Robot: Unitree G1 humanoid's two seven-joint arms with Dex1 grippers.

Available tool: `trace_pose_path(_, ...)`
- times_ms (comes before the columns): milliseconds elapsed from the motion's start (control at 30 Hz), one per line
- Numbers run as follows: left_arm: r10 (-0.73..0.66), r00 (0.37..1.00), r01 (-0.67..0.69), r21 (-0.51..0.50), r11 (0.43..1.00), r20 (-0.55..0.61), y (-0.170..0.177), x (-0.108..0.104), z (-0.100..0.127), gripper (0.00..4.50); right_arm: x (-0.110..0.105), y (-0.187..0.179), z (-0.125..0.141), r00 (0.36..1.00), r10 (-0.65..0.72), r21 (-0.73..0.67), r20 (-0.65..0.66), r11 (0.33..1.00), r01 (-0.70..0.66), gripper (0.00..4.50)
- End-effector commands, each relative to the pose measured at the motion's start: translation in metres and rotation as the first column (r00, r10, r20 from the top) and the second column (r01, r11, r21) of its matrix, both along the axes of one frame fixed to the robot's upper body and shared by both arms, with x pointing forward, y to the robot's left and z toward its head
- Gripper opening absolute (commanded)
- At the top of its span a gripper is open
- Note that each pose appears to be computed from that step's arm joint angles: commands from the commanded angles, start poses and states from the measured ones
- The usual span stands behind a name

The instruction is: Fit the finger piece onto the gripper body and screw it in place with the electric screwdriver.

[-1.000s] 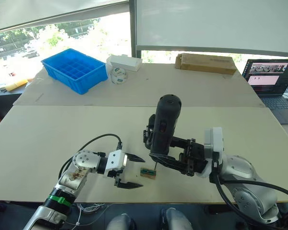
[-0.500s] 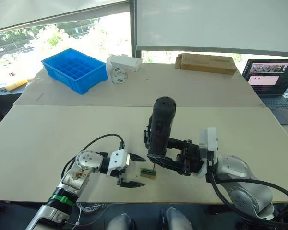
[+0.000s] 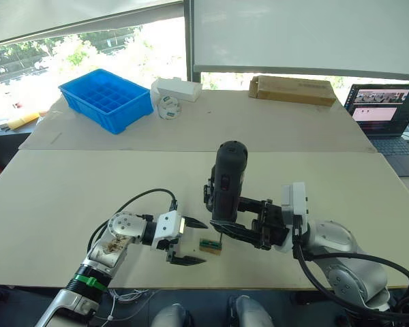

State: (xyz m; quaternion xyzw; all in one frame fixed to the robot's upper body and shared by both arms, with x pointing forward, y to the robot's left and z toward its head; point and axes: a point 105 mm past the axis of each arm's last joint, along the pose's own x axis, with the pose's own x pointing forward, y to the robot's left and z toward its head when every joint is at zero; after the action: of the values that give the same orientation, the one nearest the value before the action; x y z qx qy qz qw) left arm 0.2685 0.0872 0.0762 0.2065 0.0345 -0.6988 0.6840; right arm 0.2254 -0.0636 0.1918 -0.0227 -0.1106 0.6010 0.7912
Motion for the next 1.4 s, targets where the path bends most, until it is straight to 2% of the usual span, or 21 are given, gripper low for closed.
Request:
trace_pose_path(33, -0.019, 0.999, 0.019, -0.012, 1.0, 0.032, -0.0035, 0.0005, 0.005, 4.5, -0.0094, 0.0025, 0.0184, 0.994, 0.032, 0.039, 0.1, 0.999, -0.036, 1.92)
trace_pose_path(1400, -0.03, 0.999, 0.031, -0.017, 0.999, 0.043, -0.0069, 0.0027, 0.0071, 4.5, -0.0082, 0.0041, 0.0127, 0.995, 0.036, 0.017, 0.089, 0.999, -0.038, 1.92)
